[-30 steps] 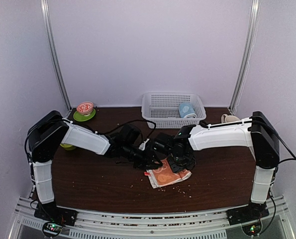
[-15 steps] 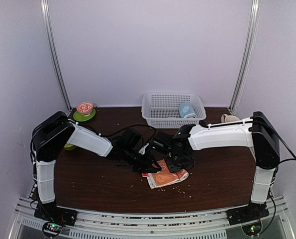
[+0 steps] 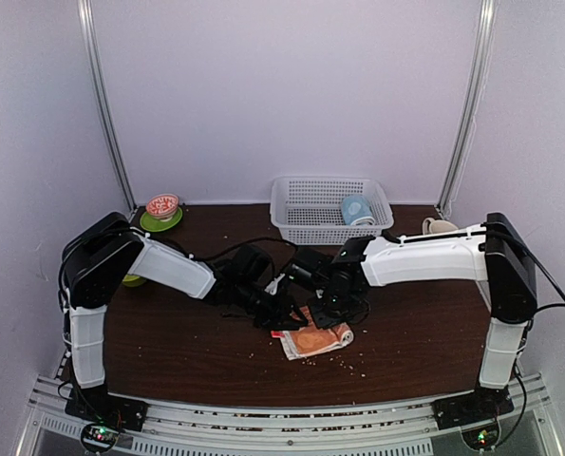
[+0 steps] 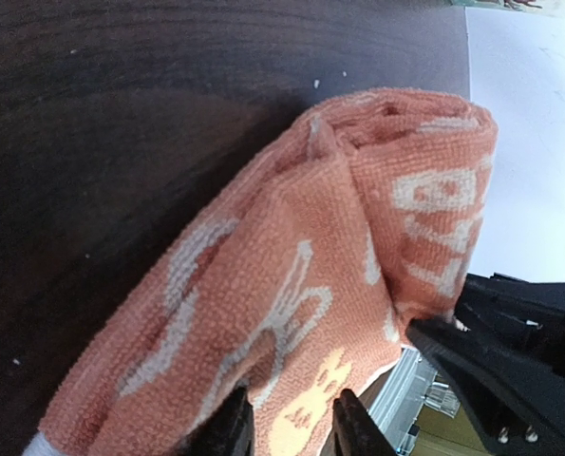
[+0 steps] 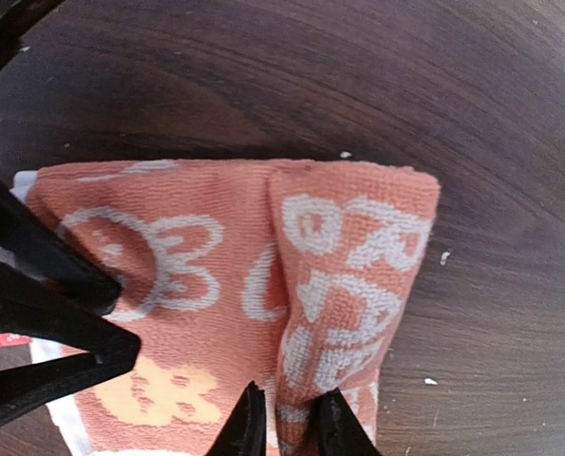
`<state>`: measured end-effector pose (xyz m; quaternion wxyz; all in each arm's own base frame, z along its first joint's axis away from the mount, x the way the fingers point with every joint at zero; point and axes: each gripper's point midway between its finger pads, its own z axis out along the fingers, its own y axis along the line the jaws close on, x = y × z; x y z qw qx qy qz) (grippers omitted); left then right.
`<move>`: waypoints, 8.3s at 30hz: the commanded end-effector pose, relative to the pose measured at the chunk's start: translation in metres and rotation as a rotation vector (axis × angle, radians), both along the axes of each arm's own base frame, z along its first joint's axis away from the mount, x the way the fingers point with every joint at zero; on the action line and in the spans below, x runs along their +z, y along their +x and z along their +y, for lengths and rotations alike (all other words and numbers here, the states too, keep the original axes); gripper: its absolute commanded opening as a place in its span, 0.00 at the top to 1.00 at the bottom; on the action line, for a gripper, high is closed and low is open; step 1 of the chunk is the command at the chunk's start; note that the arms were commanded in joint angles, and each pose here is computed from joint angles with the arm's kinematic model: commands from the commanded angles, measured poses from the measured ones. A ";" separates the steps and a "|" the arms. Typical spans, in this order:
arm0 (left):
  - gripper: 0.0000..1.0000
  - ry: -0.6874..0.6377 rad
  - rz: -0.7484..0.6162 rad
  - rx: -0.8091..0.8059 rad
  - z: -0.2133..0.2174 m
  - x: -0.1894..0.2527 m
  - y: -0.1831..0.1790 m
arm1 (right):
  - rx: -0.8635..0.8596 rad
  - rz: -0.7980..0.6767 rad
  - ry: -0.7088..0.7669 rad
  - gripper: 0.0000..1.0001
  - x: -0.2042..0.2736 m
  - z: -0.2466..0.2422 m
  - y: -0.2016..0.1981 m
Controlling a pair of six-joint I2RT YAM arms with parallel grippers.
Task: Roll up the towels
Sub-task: Roll the towel at the center of the board.
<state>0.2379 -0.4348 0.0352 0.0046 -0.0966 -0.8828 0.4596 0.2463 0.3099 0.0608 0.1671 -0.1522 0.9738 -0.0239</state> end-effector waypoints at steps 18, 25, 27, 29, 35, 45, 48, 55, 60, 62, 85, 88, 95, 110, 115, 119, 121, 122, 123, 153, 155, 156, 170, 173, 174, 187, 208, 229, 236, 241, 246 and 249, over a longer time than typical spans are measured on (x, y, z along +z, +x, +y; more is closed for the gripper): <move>0.70 0.185 -0.031 0.007 0.044 -0.024 -0.003 | 0.011 0.115 0.246 0.49 -0.024 0.026 -0.019; 0.73 0.226 -0.034 0.041 0.066 -0.027 0.003 | 0.018 0.147 0.276 0.38 -0.035 0.025 -0.023; 0.73 0.234 -0.050 0.047 0.070 -0.021 0.005 | 0.020 0.153 0.289 0.33 -0.035 0.024 -0.024; 0.73 0.231 -0.073 0.048 0.071 -0.012 0.007 | 0.021 0.161 0.304 0.28 -0.035 0.023 -0.025; 0.72 0.248 -0.144 0.036 0.075 0.017 0.013 | 0.031 0.178 0.310 0.23 -0.039 0.022 -0.025; 0.69 -0.037 -0.331 0.068 0.033 0.111 0.044 | 0.059 0.164 0.326 0.23 -0.040 0.023 -0.024; 0.70 -0.198 -0.291 0.058 0.006 0.122 0.049 | 0.072 0.155 0.334 0.23 -0.040 0.023 -0.025; 0.71 -0.393 -0.188 0.071 -0.024 0.120 0.057 | 0.085 0.125 0.366 0.21 -0.038 0.021 -0.026; 0.71 -0.452 -0.108 0.055 -0.036 0.111 0.054 | 0.091 0.122 0.369 0.20 -0.039 0.021 -0.026; 0.71 -0.468 -0.074 0.047 -0.040 0.107 0.050 | 0.095 0.117 0.373 0.20 -0.038 0.023 -0.025; 0.13 -0.029 -0.259 0.064 0.044 0.059 0.030 | 0.093 0.105 0.393 0.18 -0.039 0.022 -0.025; 0.05 0.018 -0.324 0.057 0.048 0.061 0.035 | 0.097 0.104 0.388 0.18 -0.039 0.022 -0.025; 0.11 0.136 -0.418 -0.038 0.034 0.055 0.051 | 0.105 0.104 0.392 0.18 -0.039 0.023 -0.025; 0.78 -0.254 -0.239 -0.054 -0.024 0.075 0.039 | 0.114 0.101 0.395 0.19 -0.038 0.024 -0.024; 0.88 -0.325 -0.250 -0.065 -0.031 0.090 0.039 | 0.116 0.102 0.395 0.19 -0.039 0.024 -0.024; 0.98 -0.390 -0.214 -0.065 -0.037 0.092 0.037 | 0.121 0.100 0.393 0.19 -0.039 0.025 -0.024; 1.00 -0.437 -0.181 -0.059 -0.040 0.092 0.036 | 0.122 0.102 0.392 0.19 -0.039 0.025 -0.024; 1.00 -0.452 -0.165 -0.056 -0.042 0.091 0.036 | 0.122 0.102 0.392 0.19 -0.039 0.025 -0.024; 1.00 -0.460 -0.150 -0.058 -0.044 0.088 0.035 | 0.123 0.103 0.392 0.19 -0.040 0.025 -0.025; 1.00 -0.052 0.024 0.045 -0.026 -0.042 0.048 | 0.134 0.040 0.483 0.07 0.030 0.012 -0.021; 1.00 -0.044 0.023 0.046 -0.025 -0.043 0.047 | 0.090 0.029 0.509 0.07 0.033 0.000 -0.013; 1.00 -0.036 0.023 0.046 -0.024 -0.044 0.047 | 0.071 0.028 0.521 0.08 0.031 -0.005 -0.012; 1.00 -0.012 -0.008 0.046 -0.016 -0.044 0.045 | -0.108 0.147 0.738 0.27 -0.023 -0.018 0.009; 1.00 -0.009 -0.012 0.047 -0.015 -0.043 0.044 | -0.124 0.187 0.735 0.36 -0.036 -0.019 0.008; 1.00 -0.009 -0.012 0.047 -0.014 -0.044 0.044 | -0.124 0.198 0.727 0.40 -0.039 -0.020 0.006; 1.00 -0.036 -0.046 0.048 -0.015 -0.024 0.044 | -0.080 0.202 0.570 1.00 -0.043 -0.034 0.003; 0.72 -0.128 -0.105 0.132 0.033 0.029 0.003 | 0.035 -0.138 -0.328 1.00 0.000 -0.053 0.021; 0.74 -0.307 -0.101 0.127 0.008 0.060 0.010 | 0.053 -0.216 -0.251 1.00 0.004 -0.009 -0.001; 0.77 -0.267 -0.073 0.080 -0.016 0.052 0.007 | 0.058 -0.195 -0.232 1.00 -0.005 -0.004 -0.002; 0.83 -0.228 -0.050 0.091 -0.021 0.036 0.008 | 0.059 -0.194 -0.208 1.00 -0.004 -0.001 -0.002; 0.88 -0.179 -0.032 0.090 -0.025 0.019 0.013 | 0.071 -0.190 -0.183 1.00 -0.001 0.003 -0.002; 0.91 -0.135 -0.034 0.102 -0.023 0.008 0.016 | 0.081 -0.186 -0.160 1.00 0.001 0.007 -0.003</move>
